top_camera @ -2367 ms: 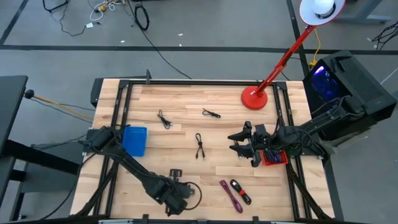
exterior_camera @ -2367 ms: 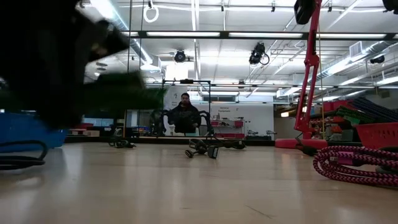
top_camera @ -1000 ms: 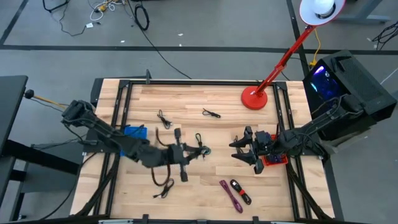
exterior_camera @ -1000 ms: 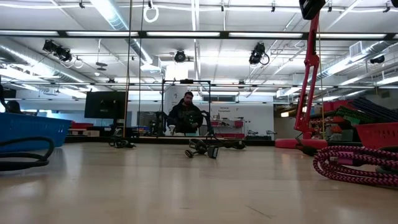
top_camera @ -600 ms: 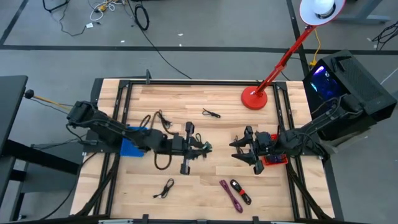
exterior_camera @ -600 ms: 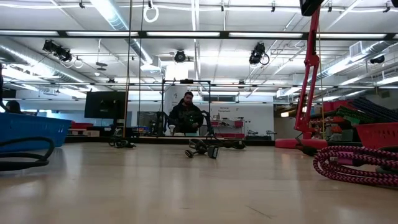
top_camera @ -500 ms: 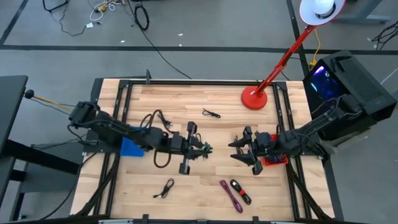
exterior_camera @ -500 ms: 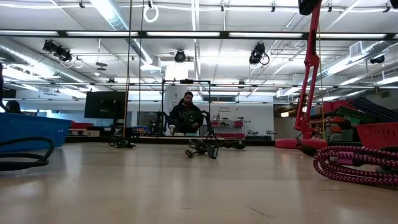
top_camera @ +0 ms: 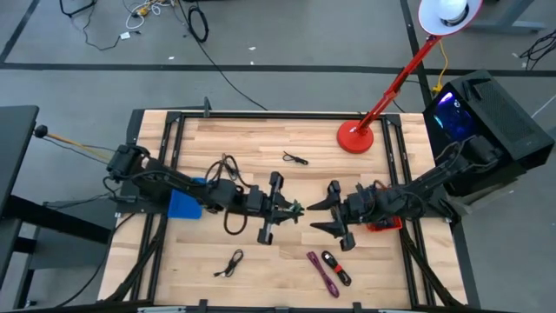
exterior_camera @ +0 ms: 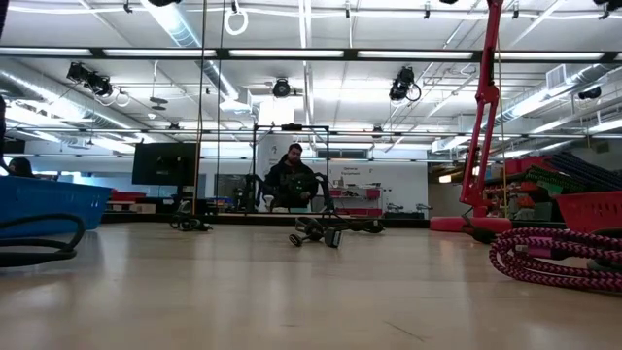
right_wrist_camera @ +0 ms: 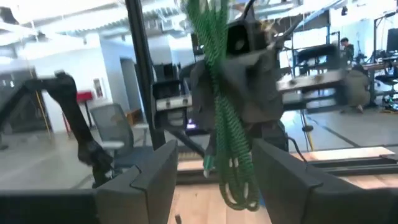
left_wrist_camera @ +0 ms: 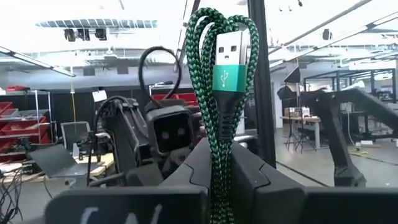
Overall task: Pick & Place USB Port
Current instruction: Put the black and green charger cable into the red basket
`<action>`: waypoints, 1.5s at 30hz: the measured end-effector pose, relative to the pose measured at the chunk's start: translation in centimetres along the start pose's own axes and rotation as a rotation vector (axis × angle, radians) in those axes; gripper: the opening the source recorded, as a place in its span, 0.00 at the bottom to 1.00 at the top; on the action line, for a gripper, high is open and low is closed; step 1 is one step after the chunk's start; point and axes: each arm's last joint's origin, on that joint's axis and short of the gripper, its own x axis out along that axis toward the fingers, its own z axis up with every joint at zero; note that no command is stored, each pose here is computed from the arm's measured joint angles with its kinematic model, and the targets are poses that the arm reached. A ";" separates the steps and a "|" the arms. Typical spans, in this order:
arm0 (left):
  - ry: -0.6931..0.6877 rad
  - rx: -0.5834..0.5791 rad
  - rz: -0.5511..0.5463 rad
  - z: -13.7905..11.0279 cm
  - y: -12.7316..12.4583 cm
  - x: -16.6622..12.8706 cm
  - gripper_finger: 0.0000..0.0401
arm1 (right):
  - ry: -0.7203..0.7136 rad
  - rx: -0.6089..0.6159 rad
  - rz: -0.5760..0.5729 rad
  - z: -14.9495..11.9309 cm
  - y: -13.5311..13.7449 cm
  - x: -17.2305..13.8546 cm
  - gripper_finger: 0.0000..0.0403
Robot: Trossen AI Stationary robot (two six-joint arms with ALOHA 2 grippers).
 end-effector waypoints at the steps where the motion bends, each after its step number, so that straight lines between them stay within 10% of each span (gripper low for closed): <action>1: -0.008 -0.001 -0.015 0.0 -0.1 0.4 0.07 | 0.016 -0.013 -0.003 -0.1 0.1 0.4 0.52; 12: 0.047 0.001 -0.054 -1.0 -0.8 2.1 0.07 | 0.050 -0.091 -0.036 0.0 0.7 2.9 0.51; 20: 0.051 -0.024 -0.043 -1.1 -0.9 2.1 0.11 | 0.088 -0.103 -0.061 -0.4 0.4 3.0 0.07; 27: 0.049 -0.033 -0.019 -0.7 -0.7 2.1 0.25 | 0.086 -0.078 -0.104 0.4 0.8 2.3 0.05; 45: 0.310 0.020 0.077 5.4 -1.2 -0.6 0.27 | 0.154 -0.041 -0.475 4.9 7.2 -10.6 0.05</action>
